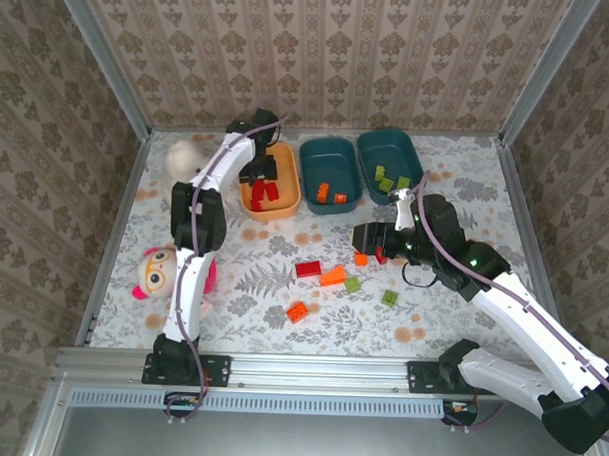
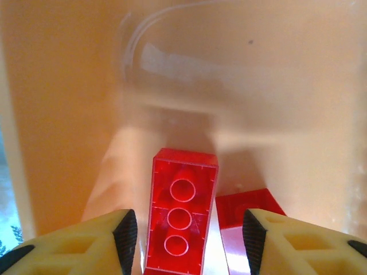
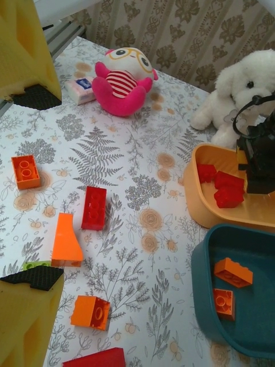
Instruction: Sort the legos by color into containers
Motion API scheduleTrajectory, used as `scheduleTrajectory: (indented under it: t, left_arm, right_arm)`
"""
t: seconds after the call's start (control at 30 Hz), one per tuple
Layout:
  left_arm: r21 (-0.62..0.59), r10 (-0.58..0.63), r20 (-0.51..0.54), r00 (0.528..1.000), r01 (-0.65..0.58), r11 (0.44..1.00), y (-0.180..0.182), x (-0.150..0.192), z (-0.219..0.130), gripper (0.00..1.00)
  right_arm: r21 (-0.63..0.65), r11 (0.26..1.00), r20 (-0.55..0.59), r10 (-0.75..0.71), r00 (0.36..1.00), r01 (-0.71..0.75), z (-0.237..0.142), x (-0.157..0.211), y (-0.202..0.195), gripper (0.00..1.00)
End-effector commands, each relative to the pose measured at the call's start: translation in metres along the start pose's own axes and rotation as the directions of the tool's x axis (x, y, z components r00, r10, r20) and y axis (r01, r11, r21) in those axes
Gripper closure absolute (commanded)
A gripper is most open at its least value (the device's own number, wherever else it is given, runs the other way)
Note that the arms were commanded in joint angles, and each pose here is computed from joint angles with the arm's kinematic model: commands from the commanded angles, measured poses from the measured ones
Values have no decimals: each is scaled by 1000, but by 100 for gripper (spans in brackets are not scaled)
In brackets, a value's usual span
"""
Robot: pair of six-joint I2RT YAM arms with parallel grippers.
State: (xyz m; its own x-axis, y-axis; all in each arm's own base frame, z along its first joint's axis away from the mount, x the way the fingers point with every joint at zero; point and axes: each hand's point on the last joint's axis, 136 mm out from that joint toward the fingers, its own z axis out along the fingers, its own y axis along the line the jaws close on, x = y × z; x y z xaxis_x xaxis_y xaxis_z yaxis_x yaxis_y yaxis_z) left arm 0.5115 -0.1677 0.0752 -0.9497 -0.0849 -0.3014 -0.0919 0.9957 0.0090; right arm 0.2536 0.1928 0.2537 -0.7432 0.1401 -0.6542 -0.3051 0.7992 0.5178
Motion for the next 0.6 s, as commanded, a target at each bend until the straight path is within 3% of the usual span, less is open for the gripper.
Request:
scheduleTrajectory:
  t: [0.0,0.13,0.27,0.4,0.57]
  left_arm:
    - [18,18,76,997,-20,1000,-8,-15,-39,43]
    - [66,-4,165,986,-7,998,-16,-26,-91,41]
    - [148,-27,211,977,-5,989,-21,-8,-138,38]
    - [242,-103,192,976,55,969,-5,47,-158,37]
    - [280,-207,100,973,172,944,38,144,-156,37]
  right_arm:
    - [48,999,-36,-10,999,11,0,11,-12,25]
    - [54,994,-136,-91,986,99,13,28,-10,27]
    - [-4,966,-266,-249,931,258,35,63,11,27]
    - [-142,889,-356,-455,816,434,58,113,37,25]
    - [-106,874,-519,-455,723,474,87,153,42,19]
